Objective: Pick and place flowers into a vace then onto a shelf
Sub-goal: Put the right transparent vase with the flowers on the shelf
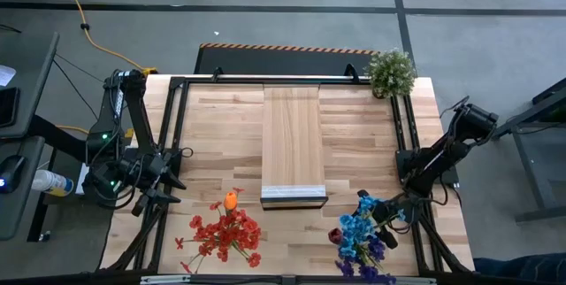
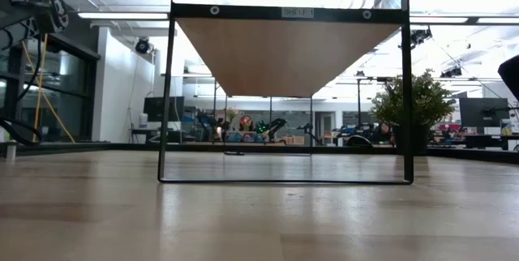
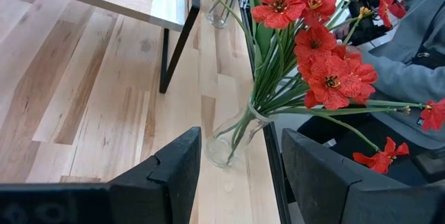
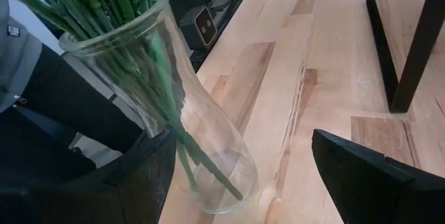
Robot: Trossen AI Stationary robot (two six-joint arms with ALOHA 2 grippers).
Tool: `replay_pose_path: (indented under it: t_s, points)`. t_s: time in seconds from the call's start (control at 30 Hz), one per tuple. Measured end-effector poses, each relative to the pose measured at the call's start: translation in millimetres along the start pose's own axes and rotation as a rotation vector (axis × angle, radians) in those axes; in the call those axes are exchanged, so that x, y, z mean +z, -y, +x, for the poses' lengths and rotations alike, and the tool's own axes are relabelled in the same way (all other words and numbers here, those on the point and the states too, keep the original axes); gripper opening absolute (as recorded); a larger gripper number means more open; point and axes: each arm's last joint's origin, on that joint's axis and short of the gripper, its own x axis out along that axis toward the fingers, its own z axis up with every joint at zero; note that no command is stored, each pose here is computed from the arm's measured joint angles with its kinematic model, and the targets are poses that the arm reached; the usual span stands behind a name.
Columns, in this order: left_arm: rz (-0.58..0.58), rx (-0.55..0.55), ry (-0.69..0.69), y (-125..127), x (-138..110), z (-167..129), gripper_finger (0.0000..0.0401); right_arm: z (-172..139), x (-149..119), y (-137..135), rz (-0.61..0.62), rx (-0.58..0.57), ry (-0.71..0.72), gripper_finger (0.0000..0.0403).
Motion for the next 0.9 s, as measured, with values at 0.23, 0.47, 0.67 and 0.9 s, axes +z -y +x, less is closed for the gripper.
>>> replay_pose_path:
  t_s: [0.23,0.47,0.67,0.9]
  points:
    - [0.0,0.0,0.0,0,0,0,0.0232,0,1,0,-0.016,0.001,0.007,0.0345]
    - [0.0,0.0,0.0,0,0,0,0.0232,0,2,-2,-0.009,0.016,0.019,0.0396]
    - [0.0,0.0,0.0,0,0,0,0.0232,-3,0,-9,-0.014,0.051,0.023,0.0398]
    - [0.0,0.0,0.0,0,0,0,0.0232,0,2,-15,-0.042,0.018,0.008,0.04]
